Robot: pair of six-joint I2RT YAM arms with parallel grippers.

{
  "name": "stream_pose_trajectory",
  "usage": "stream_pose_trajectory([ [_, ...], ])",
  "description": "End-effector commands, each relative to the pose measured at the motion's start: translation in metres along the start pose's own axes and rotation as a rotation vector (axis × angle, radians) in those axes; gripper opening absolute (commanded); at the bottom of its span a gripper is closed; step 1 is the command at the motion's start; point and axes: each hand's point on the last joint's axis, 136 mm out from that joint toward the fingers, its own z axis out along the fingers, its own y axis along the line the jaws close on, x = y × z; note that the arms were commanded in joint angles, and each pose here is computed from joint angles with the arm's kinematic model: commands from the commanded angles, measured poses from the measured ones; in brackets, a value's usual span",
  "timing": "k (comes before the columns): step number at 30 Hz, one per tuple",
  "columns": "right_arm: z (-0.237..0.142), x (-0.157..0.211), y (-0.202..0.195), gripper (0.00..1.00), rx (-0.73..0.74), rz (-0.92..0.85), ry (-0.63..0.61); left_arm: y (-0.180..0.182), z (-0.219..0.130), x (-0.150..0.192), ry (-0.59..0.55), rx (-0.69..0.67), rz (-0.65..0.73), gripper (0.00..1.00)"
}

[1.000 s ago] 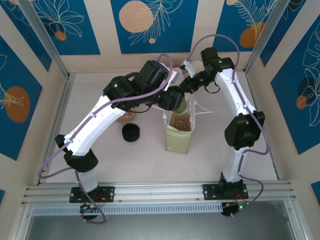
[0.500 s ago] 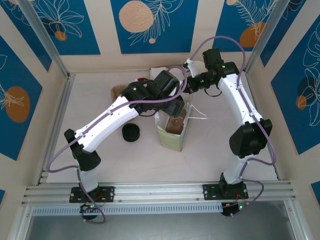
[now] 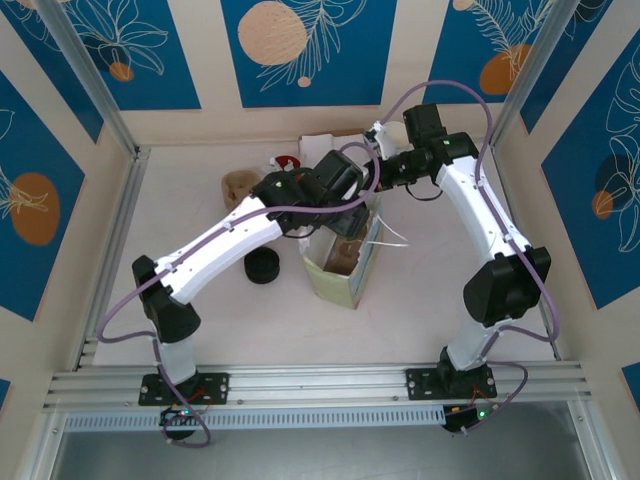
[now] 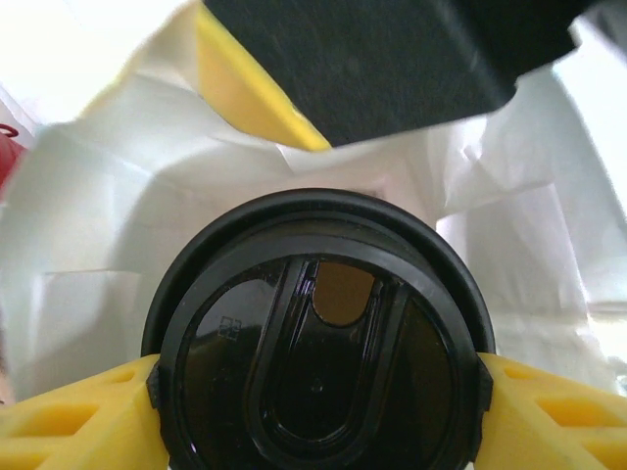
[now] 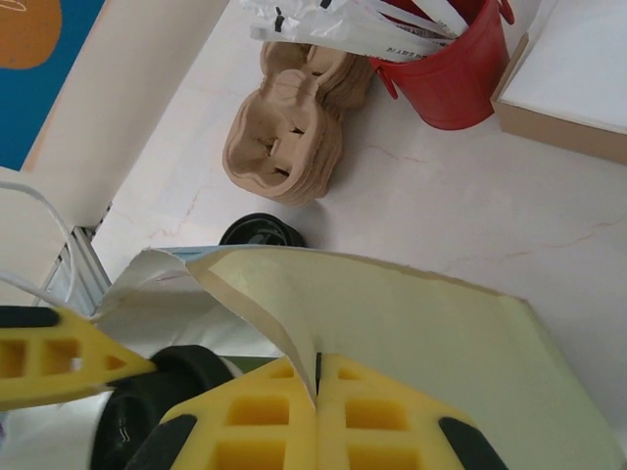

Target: Pack the takeout coffee

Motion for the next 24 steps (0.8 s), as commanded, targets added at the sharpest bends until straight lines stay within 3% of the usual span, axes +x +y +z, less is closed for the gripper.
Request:
stream_pose_trajectory([
  [1,-0.004,-0.006,0.023,0.0,-0.072,0.007,-0.041,-0.006,-0.01,0.0,-0.033,0.02,0.045,0.7],
  [16,0.009,-0.003,0.035,0.01,-0.199,-0.052,-0.033,-0.005,0.013,0.006,-0.048,0.006,0.139,0.7],
  [24,0.015,-0.011,0.031,0.02,-0.186,-0.034,-0.05,0.005,0.021,0.013,0.002,0.016,0.136,0.71],
])
